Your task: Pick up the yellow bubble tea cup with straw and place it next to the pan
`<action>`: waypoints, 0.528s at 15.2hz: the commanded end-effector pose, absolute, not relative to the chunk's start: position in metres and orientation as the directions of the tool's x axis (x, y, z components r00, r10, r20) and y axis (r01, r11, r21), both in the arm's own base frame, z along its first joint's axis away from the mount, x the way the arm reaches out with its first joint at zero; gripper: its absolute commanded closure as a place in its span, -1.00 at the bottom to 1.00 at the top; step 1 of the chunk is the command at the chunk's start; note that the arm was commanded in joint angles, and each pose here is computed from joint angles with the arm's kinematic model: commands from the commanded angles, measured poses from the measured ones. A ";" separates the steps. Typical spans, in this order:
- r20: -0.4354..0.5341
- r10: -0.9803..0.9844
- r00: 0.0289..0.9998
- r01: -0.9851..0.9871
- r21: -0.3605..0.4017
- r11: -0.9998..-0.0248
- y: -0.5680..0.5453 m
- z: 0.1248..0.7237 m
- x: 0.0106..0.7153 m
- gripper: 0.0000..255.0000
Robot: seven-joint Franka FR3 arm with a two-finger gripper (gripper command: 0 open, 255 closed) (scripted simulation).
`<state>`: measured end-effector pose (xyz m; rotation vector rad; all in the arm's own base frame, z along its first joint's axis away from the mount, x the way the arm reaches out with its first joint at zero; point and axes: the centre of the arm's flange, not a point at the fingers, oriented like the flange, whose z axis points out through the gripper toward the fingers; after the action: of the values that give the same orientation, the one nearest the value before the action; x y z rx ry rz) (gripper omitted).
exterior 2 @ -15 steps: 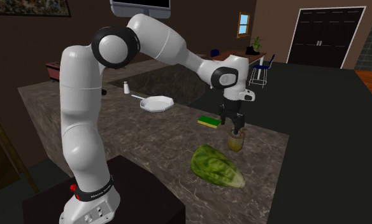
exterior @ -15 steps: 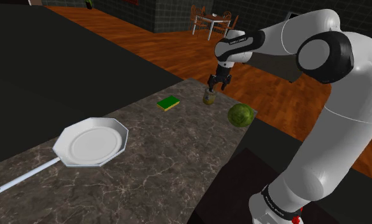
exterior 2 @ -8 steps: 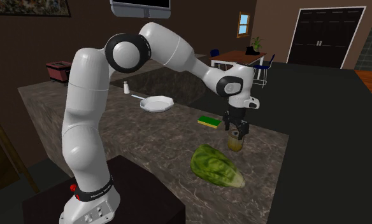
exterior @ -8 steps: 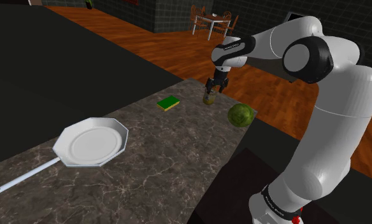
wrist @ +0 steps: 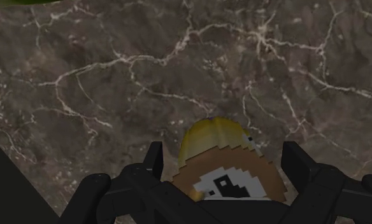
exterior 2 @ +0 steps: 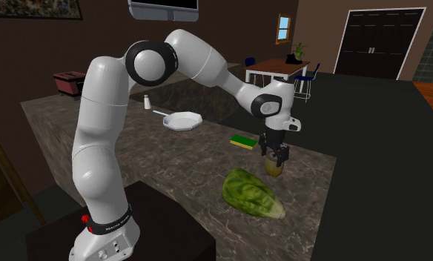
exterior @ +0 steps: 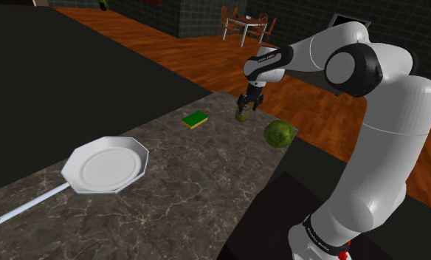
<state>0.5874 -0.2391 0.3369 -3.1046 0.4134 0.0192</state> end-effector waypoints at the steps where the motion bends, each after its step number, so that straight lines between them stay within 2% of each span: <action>1: -0.013 -0.262 0.965 -0.262 -0.008 -0.965 -0.239 0.337 0.587 -1.00; 2: -0.013 -0.262 0.965 -0.262 -0.008 -0.965 -0.239 0.337 0.587 -1.00; 3: -0.013 -0.262 0.965 -0.262 -0.008 -0.965 -0.239 0.337 0.587 1.00; 8: -0.013 -0.262 0.965 -0.262 -0.008 -0.965 -0.239 0.337 0.587 1.00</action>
<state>0.5878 -0.2390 0.3381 -3.1047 0.4127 0.0160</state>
